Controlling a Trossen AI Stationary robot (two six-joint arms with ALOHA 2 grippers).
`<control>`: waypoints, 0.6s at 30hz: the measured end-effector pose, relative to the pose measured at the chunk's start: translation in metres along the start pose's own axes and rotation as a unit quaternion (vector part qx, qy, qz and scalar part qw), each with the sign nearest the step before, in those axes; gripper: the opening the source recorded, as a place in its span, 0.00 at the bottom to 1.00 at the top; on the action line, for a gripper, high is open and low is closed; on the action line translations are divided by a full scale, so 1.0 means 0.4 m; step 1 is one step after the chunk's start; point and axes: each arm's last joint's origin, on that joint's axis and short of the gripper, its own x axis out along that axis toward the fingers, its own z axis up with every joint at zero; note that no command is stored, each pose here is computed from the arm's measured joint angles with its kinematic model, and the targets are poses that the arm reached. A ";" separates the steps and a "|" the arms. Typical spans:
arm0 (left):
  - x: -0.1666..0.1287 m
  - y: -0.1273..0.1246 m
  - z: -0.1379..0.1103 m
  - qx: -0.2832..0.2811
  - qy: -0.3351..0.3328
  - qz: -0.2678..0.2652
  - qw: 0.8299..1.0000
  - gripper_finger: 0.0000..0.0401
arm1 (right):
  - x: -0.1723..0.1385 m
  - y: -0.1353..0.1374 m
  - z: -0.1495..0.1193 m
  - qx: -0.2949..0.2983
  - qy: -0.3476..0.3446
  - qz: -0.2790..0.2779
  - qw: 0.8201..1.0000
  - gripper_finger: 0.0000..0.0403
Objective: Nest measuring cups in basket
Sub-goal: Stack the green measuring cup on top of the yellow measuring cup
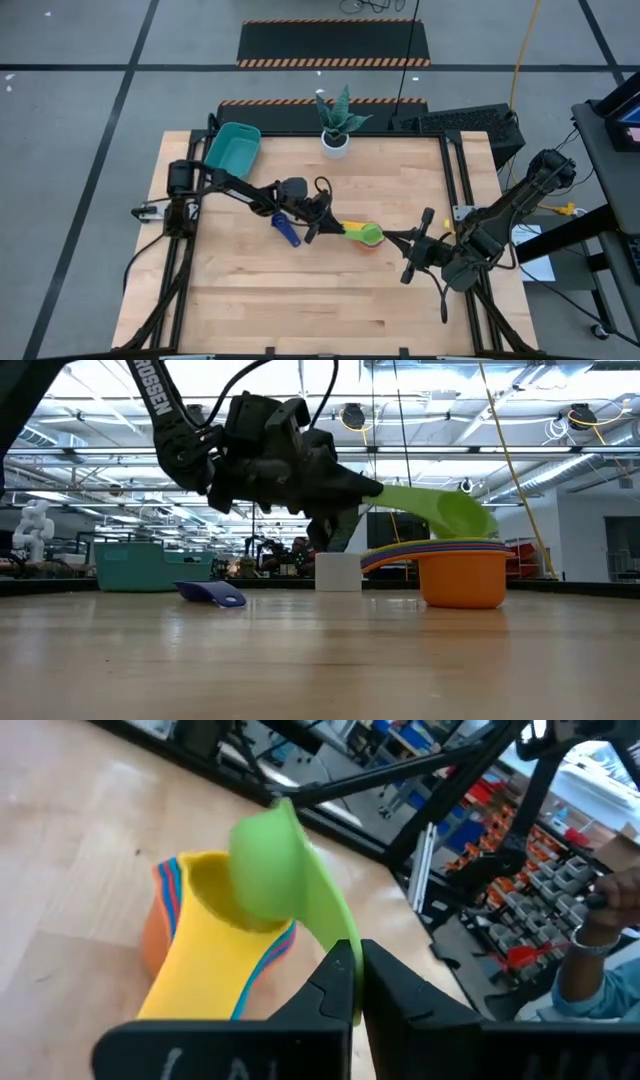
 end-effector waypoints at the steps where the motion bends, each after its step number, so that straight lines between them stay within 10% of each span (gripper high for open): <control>1: 0.000 0.001 -0.001 0.001 -0.001 -0.001 1.000 0.02 | 0.000 0.000 0.000 -0.001 0.000 0.000 1.000 0.00; 18: -0.005 0.007 0.008 -0.074 -0.016 0.001 0.997 0.10 | 0.000 0.000 0.000 -0.001 0.000 0.000 1.000 0.00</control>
